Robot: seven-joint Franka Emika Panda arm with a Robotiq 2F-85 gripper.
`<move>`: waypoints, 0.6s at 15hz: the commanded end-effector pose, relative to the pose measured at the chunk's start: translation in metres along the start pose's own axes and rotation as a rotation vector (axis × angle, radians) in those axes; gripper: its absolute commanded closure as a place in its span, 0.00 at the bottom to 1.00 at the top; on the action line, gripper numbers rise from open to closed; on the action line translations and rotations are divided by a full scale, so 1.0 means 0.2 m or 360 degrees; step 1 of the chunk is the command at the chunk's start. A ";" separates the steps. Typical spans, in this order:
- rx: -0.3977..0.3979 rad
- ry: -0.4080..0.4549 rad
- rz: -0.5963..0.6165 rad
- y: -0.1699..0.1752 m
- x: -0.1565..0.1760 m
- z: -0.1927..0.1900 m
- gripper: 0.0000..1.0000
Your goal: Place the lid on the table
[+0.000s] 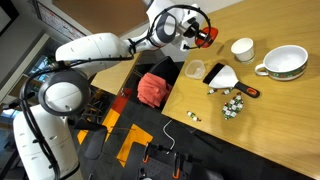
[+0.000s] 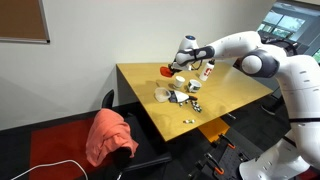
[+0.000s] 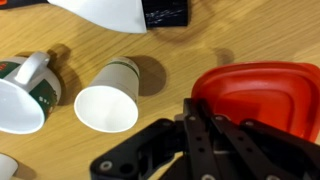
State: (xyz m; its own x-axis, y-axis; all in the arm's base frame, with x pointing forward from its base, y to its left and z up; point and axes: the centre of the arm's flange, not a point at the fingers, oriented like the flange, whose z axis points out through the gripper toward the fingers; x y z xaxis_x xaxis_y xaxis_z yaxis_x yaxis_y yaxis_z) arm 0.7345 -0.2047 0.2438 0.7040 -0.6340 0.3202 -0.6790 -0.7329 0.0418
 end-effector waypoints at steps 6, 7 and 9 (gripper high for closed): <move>0.0068 -0.0034 0.0141 -0.11 0.19 0.35 0.98; 0.0072 -0.0056 0.0148 -0.12 0.19 0.37 0.98; 0.0073 -0.0093 0.0147 -0.13 0.19 0.38 0.98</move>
State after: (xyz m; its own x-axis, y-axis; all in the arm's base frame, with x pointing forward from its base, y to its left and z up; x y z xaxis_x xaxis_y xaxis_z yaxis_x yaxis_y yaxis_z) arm 0.7658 -0.2227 0.1824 0.6594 -0.6890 0.3008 -0.7205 -0.6934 -0.0088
